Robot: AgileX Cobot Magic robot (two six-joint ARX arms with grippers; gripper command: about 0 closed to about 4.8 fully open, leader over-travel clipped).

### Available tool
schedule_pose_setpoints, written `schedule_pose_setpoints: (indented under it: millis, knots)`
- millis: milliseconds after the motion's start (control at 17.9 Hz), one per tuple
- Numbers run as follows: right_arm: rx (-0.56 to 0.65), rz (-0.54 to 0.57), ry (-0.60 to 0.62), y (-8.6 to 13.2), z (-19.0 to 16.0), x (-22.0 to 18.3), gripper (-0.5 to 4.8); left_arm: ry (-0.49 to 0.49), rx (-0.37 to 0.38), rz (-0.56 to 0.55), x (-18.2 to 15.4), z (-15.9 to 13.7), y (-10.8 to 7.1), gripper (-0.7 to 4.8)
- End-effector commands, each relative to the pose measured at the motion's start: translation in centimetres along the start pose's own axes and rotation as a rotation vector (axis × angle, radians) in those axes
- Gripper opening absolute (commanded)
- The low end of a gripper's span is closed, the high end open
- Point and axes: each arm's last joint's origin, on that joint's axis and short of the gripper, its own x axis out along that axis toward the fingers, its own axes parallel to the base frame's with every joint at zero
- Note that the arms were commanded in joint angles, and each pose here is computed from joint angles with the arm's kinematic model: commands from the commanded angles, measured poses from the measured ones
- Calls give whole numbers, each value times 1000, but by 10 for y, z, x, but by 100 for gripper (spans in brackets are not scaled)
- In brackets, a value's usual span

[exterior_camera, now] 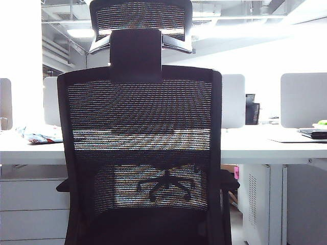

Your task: Push the black chair under the table.

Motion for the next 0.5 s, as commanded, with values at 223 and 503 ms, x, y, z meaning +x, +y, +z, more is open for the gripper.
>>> schedule_pose_setpoints:
  millis: [223,503]
  knots:
    - [1,2,-15,1,2,0,-5,-28,7,2,0,3,0,-5]
    - [1,2,-15,1,2,0,-5,-29,54,0,0,3,0,-5]
